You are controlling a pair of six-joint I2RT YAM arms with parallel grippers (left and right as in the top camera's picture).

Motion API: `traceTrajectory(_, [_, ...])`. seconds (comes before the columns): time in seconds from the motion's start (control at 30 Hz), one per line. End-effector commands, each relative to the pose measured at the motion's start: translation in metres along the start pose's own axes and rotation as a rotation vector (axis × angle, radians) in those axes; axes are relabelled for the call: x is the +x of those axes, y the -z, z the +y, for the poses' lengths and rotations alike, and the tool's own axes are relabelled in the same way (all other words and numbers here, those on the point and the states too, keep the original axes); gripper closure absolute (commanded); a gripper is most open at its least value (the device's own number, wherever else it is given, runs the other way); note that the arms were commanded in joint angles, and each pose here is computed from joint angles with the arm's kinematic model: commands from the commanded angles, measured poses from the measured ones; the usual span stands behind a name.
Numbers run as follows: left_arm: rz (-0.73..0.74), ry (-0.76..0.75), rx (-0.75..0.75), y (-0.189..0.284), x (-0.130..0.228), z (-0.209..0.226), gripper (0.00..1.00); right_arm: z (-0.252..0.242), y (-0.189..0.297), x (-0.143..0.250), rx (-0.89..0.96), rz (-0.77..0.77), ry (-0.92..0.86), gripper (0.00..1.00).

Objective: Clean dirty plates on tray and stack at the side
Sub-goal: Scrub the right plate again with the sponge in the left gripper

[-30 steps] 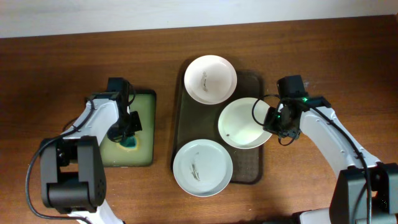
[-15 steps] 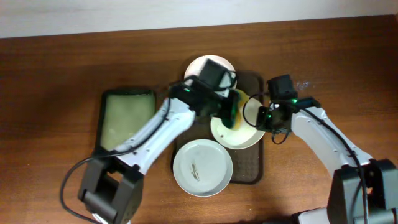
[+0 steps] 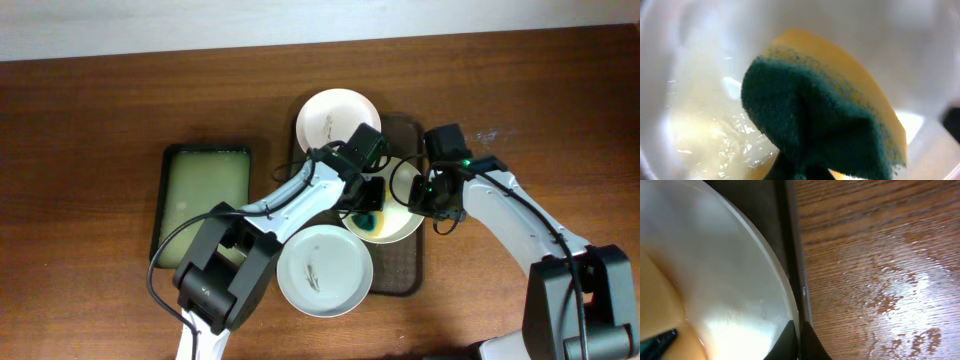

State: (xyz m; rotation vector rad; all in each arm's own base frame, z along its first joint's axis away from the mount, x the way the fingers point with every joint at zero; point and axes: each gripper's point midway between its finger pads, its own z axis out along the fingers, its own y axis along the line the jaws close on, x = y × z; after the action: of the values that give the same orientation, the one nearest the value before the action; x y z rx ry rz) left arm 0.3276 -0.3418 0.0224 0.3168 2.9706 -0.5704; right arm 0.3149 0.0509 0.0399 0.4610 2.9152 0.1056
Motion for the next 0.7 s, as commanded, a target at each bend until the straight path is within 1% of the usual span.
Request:
traceTrajectory(0.0, [-0.045, 0.07, -0.323, -0.002, -0.014, 0.081, 1.0, -0.005, -0.002, 0.001, 0.032, -0.001, -0.008, 0.96])
traceTrajectory(0.03, [-0.08, 0.069, -0.398, 0.008, -0.023, 0.093, 1.0, -0.005, -0.002, 0.001, 0.032, 0.0, -0.008, 0.96])
traceTrajectory(0.07, [-0.128, 0.008, -0.462, 0.022, -0.039, 0.097, 1.0, -0.005, -0.002, 0.002, 0.032, 0.0, -0.008, 0.96])
traceTrajectory(0.1, [-0.181, -0.075, -0.457, 0.035, -0.059, 0.082, 1.0, -0.005, -0.002, 0.001, 0.032, -0.001, -0.009, 0.96])
traceTrajectory(0.13, [-0.183, -0.079, -0.422, 0.032, -0.06, 0.074, 1.0, -0.006, -0.002, 0.001, 0.033, 0.0, -0.009, 0.96])
traceTrajectory(0.17, [-0.153, -0.085, -0.332, 0.024, -0.055, 0.058, 1.0, -0.006, -0.002, 0.001, 0.033, 0.0, -0.009, 0.96])
traceTrajectory(0.23, [0.002, -0.1, -0.005, -0.003, -0.026, 0.002, 1.0, -0.005, -0.002, 0.001, 0.032, -0.001, -0.009, 0.96])
traceTrajectory(0.3, [0.145, -0.135, 0.258, -0.027, 0.008, -0.055, 1.0, -0.005, -0.002, 0.001, 0.032, -0.001, -0.009, 0.96])
traceTrajectory(0.33, [0.187, -0.165, 0.35, -0.03, 0.022, -0.077, 1.0, -0.005, -0.002, 0.001, 0.032, -0.001, -0.009, 0.96])
traceTrajectory(0.43, [0.191, -0.219, 0.429, -0.018, 0.021, -0.099, 1.0, -0.005, -0.002, 0.001, 0.032, -0.001, -0.009, 0.96])
traceTrajectory(0.57, [0.19, -0.269, 0.43, -0.015, 0.022, -0.1, 1.0, -0.005, -0.002, 0.001, 0.032, -0.001, -0.009, 0.96])
traceTrajectory(0.6, [0.183, -0.26, 0.368, -0.019, 0.021, -0.09, 1.0, -0.005, -0.002, 0.001, 0.032, -0.001, -0.009, 0.96])
traceTrajectory(0.63, [0.142, -0.233, 0.173, -0.028, 0.012, -0.054, 1.0, -0.006, -0.002, 0.001, 0.032, 0.0, -0.008, 0.96])
traceTrajectory(0.67, [0.11, -0.2, 0.028, -0.029, 0.002, -0.022, 1.0, -0.006, -0.002, 0.001, 0.033, 0.0, -0.008, 0.96])
